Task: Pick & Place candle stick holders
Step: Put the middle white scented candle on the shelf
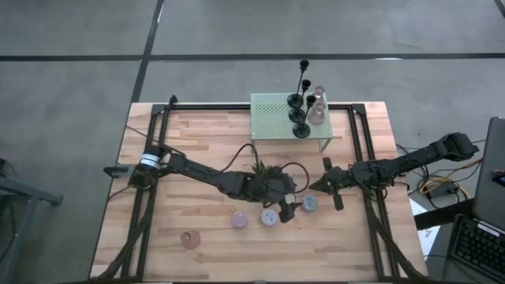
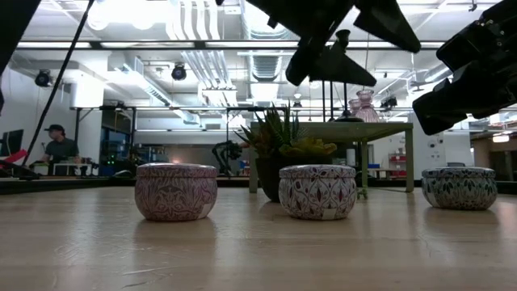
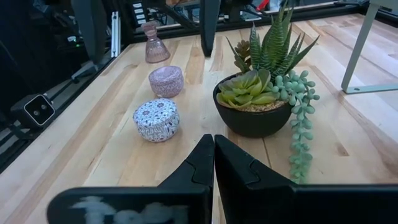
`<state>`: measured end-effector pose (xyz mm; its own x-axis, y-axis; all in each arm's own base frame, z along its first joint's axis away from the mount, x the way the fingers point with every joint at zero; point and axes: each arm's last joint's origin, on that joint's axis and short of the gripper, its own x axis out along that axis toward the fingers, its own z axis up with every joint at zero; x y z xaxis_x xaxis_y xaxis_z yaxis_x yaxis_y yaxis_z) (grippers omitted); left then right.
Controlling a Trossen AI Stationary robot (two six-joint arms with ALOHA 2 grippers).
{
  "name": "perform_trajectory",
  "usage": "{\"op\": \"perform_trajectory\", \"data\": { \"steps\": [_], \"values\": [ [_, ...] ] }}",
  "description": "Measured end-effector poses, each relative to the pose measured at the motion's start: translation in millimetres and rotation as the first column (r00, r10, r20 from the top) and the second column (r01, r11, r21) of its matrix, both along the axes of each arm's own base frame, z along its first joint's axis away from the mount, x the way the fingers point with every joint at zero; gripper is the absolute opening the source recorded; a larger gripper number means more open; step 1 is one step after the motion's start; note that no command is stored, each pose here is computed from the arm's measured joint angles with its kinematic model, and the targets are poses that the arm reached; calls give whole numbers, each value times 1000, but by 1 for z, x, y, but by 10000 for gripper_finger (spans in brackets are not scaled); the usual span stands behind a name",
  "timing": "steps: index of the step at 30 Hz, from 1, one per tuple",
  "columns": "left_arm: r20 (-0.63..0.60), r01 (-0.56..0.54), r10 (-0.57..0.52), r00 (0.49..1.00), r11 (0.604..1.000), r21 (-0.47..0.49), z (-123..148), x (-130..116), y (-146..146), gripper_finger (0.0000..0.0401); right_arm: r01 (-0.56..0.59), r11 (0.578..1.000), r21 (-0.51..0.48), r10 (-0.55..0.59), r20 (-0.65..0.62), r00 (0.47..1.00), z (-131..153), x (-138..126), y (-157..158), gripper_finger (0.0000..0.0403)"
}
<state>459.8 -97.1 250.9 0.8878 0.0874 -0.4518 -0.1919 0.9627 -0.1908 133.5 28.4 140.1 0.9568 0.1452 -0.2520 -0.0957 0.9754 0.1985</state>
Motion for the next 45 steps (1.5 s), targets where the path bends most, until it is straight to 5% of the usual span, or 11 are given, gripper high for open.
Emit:
{"op": "perform_trajectory", "data": {
  "steps": [18, 27, 40, 45],
  "values": [
    [-62, -14, 15, 998, 1000, 28, -69, 22, -9, 342, 0, 1000, 0, 0, 0, 1000, 0, 0, 0, 9],
    [7, 3, -4, 1000, 999, 38, -87, 45, -13, 342, 0, 1000, 0, 0, 0, 1000, 0, 0, 0, 9],
    [-13, 11, -9, 1000, 993, 121, -93, 51, -15, 342, 0, 1000, 0, 0, 0, 1000, 0, 0, 0, 9],
    [-24, 18, -16, 1000, 998, 60, -59, 40, -15, 342, 0, 1000, 0, 0, -1, 1000, 0, 0, 0, 9]
  ]
}}
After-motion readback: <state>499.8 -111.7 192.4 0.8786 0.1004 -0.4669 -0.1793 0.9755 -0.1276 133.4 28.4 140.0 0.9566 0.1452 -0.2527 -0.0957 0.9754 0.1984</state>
